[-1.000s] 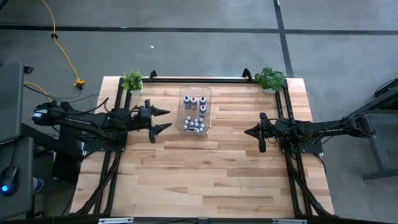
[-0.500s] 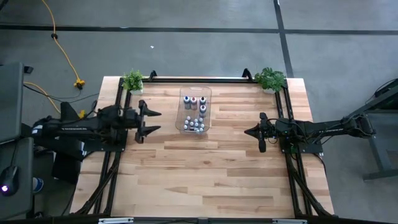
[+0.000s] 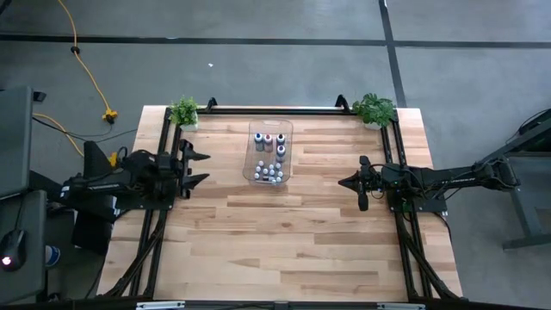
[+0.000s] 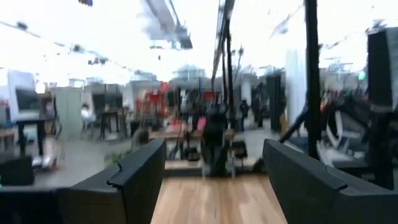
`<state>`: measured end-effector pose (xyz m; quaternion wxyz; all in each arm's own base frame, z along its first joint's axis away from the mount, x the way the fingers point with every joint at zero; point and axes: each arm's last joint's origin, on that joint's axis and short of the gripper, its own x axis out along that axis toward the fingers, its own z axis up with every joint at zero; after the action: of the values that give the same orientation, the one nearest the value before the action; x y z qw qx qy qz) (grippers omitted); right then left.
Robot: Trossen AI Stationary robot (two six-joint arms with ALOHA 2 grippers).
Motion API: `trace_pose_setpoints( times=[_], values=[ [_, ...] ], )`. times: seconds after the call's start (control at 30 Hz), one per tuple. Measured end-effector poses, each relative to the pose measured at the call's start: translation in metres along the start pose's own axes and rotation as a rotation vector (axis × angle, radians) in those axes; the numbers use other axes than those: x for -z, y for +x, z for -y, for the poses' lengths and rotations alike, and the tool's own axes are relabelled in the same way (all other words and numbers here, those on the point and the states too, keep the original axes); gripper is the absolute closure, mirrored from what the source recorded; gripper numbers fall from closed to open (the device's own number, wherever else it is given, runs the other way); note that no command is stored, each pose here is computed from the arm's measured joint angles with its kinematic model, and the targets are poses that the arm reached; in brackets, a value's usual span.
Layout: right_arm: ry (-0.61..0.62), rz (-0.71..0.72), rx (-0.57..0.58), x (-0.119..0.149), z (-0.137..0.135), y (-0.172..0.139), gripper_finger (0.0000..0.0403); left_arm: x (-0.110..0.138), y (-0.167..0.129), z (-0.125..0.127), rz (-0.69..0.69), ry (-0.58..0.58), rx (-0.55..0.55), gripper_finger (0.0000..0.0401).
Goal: Pick & Place food coloring
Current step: Return to Home Position
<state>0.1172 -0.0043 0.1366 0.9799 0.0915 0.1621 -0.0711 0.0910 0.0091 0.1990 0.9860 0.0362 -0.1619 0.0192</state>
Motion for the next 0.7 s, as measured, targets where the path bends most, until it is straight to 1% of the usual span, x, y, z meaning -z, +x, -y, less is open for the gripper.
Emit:
trace_pose_setpoints(
  times=[0.03,0.2,0.37,0.43,0.5,0.63,0.7],
  values=[
    [0.0,0.0,0.0,0.0,0.0,0.0,0.0402,-0.001,0.0,0.0,0.012,0.006,0.004,0.0141],
    [0.0,0.0,0.0,0.0,0.0,0.0,0.0402,0.003,0.0,0.002,-0.019,0.03,0.059,0.0165],
    [0.0,0.0,0.0,0.0,0.0,0.0,0.0402,0.005,0.0,0.002,-0.042,0.034,0.062,0.0188],
    [0.0,0.0,0.0,0.0,0.0,0.0,0.0402,0.007,0.0,0.001,-0.065,0.032,0.026,0.02],
    [0.0,0.001,0.0,0.0,0.0,0.0,0.0402,0.01,0.0,-0.001,-0.093,0.033,-0.055,0.0215],
    [0.0,0.0,0.0,0.0,0.0,0.0,0.0402,0.022,-0.003,-0.005,-0.226,0.02,-0.188,0.0255],
    [0.0,0.0,0.0,0.0,0.0,0.0,0.0402,0.027,-0.004,-0.005,-0.281,0.018,-0.214,0.0277]
  ],
)
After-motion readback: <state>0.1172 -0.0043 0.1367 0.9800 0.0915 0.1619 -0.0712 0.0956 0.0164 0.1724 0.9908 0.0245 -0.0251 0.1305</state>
